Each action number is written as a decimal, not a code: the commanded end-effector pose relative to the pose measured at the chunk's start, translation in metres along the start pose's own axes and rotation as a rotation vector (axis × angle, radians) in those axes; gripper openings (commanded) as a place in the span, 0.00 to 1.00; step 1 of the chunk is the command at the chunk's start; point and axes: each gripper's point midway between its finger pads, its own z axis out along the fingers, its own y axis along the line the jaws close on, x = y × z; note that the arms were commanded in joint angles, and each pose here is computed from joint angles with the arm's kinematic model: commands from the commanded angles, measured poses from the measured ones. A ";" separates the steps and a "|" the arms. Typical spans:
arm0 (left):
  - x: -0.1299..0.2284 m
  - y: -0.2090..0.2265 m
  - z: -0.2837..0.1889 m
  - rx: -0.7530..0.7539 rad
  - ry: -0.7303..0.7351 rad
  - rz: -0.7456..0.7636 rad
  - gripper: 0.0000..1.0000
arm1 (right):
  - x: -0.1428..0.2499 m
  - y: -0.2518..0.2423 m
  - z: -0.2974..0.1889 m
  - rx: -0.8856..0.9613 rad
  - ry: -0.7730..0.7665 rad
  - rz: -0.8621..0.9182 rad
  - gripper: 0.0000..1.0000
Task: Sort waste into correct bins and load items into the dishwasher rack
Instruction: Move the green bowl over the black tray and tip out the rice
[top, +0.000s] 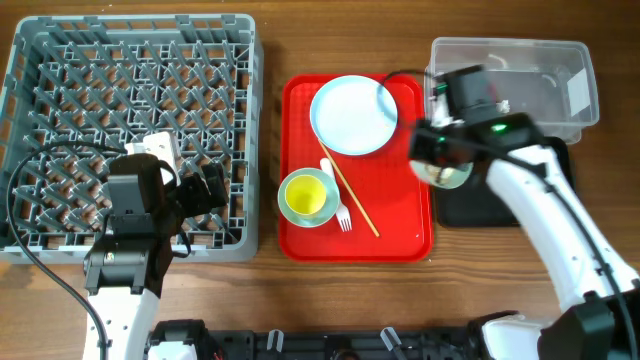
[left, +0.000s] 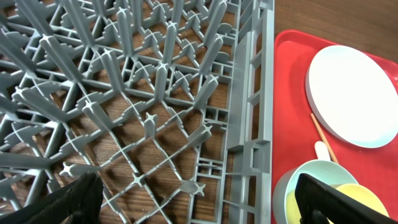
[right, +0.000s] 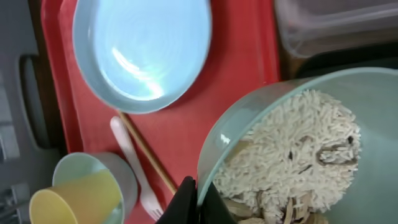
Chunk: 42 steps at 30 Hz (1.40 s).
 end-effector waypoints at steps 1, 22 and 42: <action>-0.009 -0.001 -0.004 0.008 -0.021 -0.010 1.00 | -0.012 -0.001 -0.017 -0.197 0.021 -0.017 0.04; -0.009 -0.001 -0.004 0.008 -0.022 -0.010 1.00 | -0.041 -0.077 -0.022 -0.806 0.091 0.450 0.04; -0.009 -0.001 -0.004 0.008 -0.022 -0.010 1.00 | -0.067 -0.148 -0.057 -0.973 0.010 0.832 0.04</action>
